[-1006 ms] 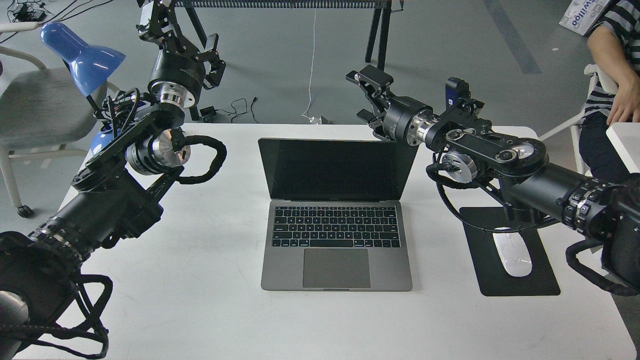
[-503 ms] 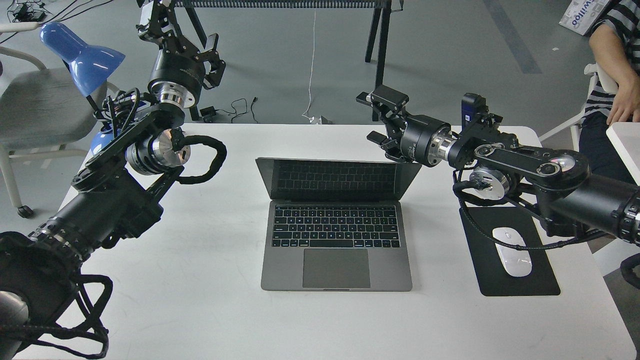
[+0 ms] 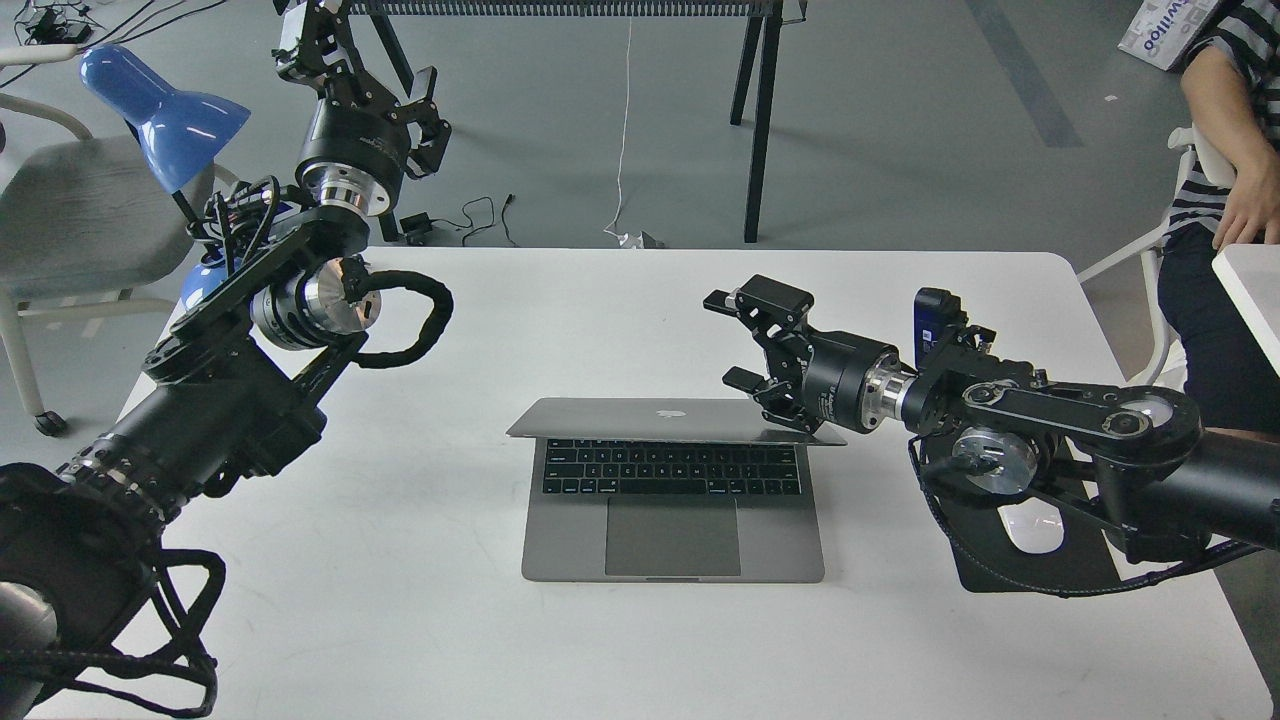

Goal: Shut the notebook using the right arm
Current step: 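Push the laptop screen down toward the keyboard with the right gripper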

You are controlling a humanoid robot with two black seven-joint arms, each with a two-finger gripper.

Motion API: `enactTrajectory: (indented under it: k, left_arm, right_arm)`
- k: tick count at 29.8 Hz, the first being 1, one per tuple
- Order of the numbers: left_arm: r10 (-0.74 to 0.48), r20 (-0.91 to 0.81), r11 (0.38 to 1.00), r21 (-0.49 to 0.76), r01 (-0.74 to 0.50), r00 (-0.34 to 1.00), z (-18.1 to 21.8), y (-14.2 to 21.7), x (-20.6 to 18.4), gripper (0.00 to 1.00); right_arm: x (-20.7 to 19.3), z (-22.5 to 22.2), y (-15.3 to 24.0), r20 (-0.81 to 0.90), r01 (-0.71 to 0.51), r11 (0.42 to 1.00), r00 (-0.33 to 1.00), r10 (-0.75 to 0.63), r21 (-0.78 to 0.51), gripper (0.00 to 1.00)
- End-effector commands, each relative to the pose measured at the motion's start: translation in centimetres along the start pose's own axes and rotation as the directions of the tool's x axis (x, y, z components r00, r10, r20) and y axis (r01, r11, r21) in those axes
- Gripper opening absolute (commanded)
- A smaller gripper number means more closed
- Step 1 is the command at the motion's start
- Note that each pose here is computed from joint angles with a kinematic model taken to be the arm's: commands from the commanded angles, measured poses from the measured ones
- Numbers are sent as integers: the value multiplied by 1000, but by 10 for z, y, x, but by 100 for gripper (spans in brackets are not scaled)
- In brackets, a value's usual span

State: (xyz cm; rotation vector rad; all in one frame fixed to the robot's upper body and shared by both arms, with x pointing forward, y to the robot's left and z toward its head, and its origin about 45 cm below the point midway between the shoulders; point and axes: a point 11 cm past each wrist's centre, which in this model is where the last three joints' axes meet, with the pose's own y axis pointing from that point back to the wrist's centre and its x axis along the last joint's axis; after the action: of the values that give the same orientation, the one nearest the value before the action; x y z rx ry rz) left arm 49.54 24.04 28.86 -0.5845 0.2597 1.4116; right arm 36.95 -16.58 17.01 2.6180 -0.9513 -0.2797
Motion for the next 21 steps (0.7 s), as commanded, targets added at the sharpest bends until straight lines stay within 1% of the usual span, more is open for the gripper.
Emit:
enactTrajectory:
  k: [1, 4, 14, 21]
  left_arm:
    - [0, 0, 1000, 0, 0, 1000, 0, 0, 0, 100]
    - [0, 0, 1000, 0, 0, 1000, 0, 0, 0, 100]
    - [0, 0, 1000, 0, 0, 1000, 0, 0, 0, 100]
    - [-1, 1, 1000, 1, 1, 1000, 0, 0, 0, 100]
  right_arm:
    - [-9, 14, 3, 15, 23, 999, 1000, -23, -27, 100]
    - [-13, 27, 6, 29, 31, 998, 999, -29, -52, 100]
    - [-20, 50, 11, 61, 35, 995, 998, -30, -89, 100]
    - [-22, 69, 15, 43, 38, 989, 999, -32, -143, 100]
